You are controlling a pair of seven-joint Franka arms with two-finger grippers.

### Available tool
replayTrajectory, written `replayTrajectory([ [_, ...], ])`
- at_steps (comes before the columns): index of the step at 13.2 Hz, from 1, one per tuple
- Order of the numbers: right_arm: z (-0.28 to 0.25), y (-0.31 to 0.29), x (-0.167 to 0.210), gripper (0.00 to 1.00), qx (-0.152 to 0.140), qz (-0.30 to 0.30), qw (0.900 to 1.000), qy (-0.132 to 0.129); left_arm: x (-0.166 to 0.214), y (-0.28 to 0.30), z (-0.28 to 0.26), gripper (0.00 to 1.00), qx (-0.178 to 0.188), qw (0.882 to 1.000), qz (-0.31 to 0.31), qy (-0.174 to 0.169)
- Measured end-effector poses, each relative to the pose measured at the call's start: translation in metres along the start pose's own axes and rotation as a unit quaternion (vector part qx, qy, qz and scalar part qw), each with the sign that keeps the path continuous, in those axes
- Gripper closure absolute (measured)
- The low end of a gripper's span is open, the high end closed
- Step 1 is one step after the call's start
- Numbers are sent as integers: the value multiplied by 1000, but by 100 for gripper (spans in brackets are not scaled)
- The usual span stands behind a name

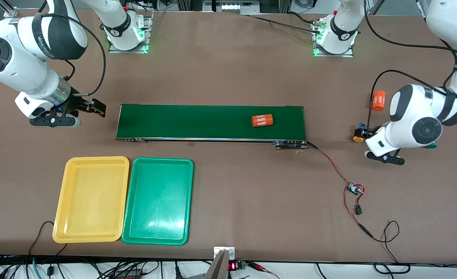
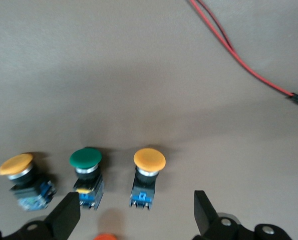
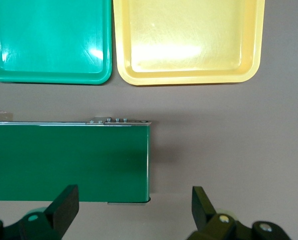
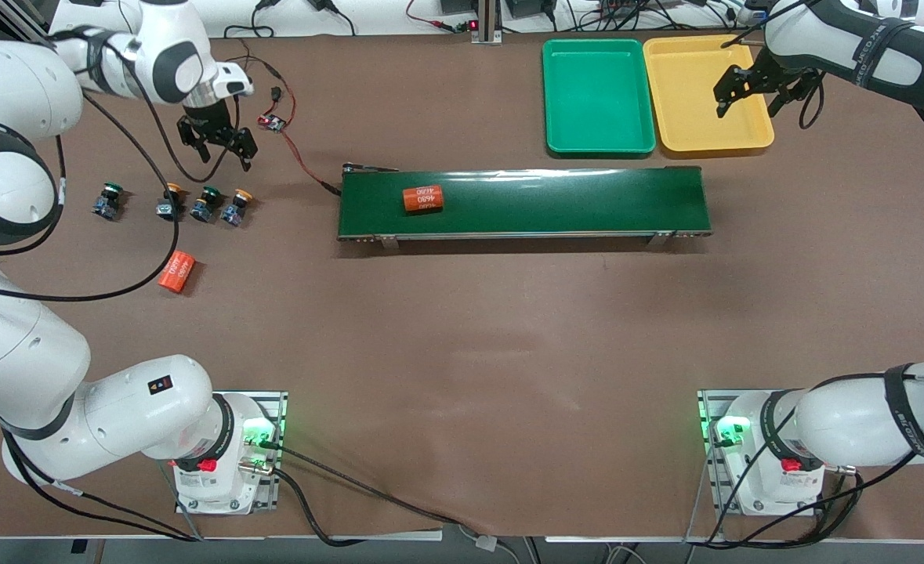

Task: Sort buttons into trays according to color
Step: 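Move the left gripper back and grasp a yellow-capped button, then carry the yellow button onto the conveyor and open the left gripper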

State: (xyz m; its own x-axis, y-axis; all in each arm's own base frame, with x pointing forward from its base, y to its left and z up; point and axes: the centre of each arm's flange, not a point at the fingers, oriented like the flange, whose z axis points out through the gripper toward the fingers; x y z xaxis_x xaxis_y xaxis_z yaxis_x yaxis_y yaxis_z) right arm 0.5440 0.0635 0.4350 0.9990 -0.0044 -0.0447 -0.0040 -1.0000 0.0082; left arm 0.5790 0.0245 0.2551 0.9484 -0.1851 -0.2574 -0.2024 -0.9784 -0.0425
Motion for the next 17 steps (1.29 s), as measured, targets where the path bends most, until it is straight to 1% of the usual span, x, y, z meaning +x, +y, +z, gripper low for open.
replayTrajectory([
  [3,1,0,0,0,0,0,1000,-1,-20,-15,39,0,-14,999,-10,46],
  [4,2,0,0,0,0,0,1000,-1,-27,-17,52,0,-20,998,-10,57],
  [6,3,0,1,0,0,0,1000,-2,-36,-11,70,1,-26,998,-8,59],
  [8,3,0,1,0,0,0,1000,-3,-39,-6,74,3,-28,998,-4,57],
  [9,3,0,1,0,0,0,1000,-3,-40,-5,76,6,-29,998,-3,55],
  [10,3,0,1,0,0,0,1000,-3,-42,-4,78,6,-30,998,-3,52],
  [12,3,0,1,0,0,0,1000,-3,-45,-2,84,25,-32,998,-1,46],
  [15,3,0,1,0,0,0,1000,-3,-45,-1,88,62,-34,998,-1,43],
  [16,3,0,1,0,0,0,1000,-3,-45,-1,87,68,-34,998,-1,43],
  [17,3,0,1,0,0,0,1000,-3,-45,-1,87,67,-34,998,-1,43],
])
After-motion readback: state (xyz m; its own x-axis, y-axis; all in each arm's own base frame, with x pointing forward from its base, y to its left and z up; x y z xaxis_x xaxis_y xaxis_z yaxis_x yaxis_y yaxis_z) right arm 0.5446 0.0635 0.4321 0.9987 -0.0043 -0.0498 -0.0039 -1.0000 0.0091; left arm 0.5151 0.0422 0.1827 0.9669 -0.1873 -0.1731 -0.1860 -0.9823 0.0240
